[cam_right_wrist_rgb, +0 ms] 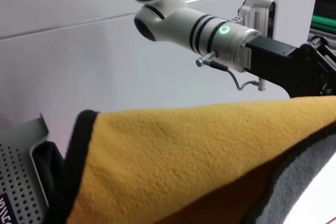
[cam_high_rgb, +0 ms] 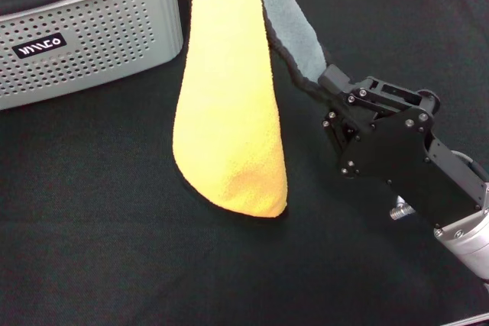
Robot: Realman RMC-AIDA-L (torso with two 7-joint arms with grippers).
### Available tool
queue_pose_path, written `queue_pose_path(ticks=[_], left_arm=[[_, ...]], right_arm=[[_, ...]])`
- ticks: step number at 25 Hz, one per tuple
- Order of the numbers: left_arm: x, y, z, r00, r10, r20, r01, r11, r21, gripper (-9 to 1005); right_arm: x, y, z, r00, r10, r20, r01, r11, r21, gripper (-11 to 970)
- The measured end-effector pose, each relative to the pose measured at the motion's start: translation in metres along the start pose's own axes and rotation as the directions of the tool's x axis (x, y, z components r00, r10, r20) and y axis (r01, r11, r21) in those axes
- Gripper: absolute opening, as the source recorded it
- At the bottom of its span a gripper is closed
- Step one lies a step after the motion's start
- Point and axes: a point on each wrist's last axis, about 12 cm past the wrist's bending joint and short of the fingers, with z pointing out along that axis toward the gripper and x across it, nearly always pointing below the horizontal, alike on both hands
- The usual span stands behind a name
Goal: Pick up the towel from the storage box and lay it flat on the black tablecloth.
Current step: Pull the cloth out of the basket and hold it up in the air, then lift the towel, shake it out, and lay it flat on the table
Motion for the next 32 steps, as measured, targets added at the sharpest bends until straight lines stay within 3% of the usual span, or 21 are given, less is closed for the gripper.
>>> queue_pose_path(ticks=[3,5,8,12,14,17,20,23,27,32], left_arm=[[0.002,-0.001,-0.003,1.000,-0.002,-0.002,0.002,1.000,-0.013,10],[0.005,-0.002,-0.006,1.000,-0.007,-0.012,0.007,1.000,-0.027,10],[0.016,-0.003,-0.010,0.998,-0.021,-0.057,0.017,0.998,-0.059,10],[0.032,-0.004,-0.014,0.989,-0.048,-0.140,0.034,0.994,-0.103,9],[0.038,-0.003,-0.016,0.980,-0.065,-0.189,0.042,0.991,-0.125,9],[0.046,0.000,-0.016,0.957,-0.093,-0.273,0.052,0.987,-0.154,9],[0.052,0.005,-0.014,0.924,-0.116,-0.364,0.056,0.984,-0.170,9],[0.059,0.008,-0.006,0.884,-0.125,-0.451,0.057,0.985,-0.161,9],[0.067,0.002,0.014,0.836,-0.087,-0.542,0.071,0.996,-0.052,9],[0.071,-0.010,0.029,0.788,-0.033,-0.615,0.107,0.991,0.085,9]], right_arm=[[0.000,-0.001,0.001,0.998,0.063,-0.007,-0.063,0.998,0.014,99],[0.001,-0.004,0.001,0.987,0.161,-0.011,-0.160,0.986,0.037,55],[0.007,-0.010,-0.001,0.928,0.371,-0.007,-0.369,0.925,0.086,11],[0.025,-0.022,-0.012,0.755,0.656,0.013,-0.652,0.748,0.128,11],[0.039,-0.032,-0.021,0.602,0.797,0.037,-0.794,0.594,0.129,11],[0.061,-0.051,-0.037,0.382,0.923,0.045,-0.922,0.377,0.087,11],[0.079,-0.071,-0.049,0.210,0.978,0.020,-0.977,0.209,0.037,11],[0.089,-0.093,-0.059,0.113,0.994,0.006,-0.993,0.113,-0.025,11],[0.095,-0.119,-0.070,0.014,1.000,-0.022,-0.996,0.012,-0.090,11],[0.096,-0.132,-0.080,-0.025,0.999,-0.044,-0.993,-0.029,-0.112,11]])
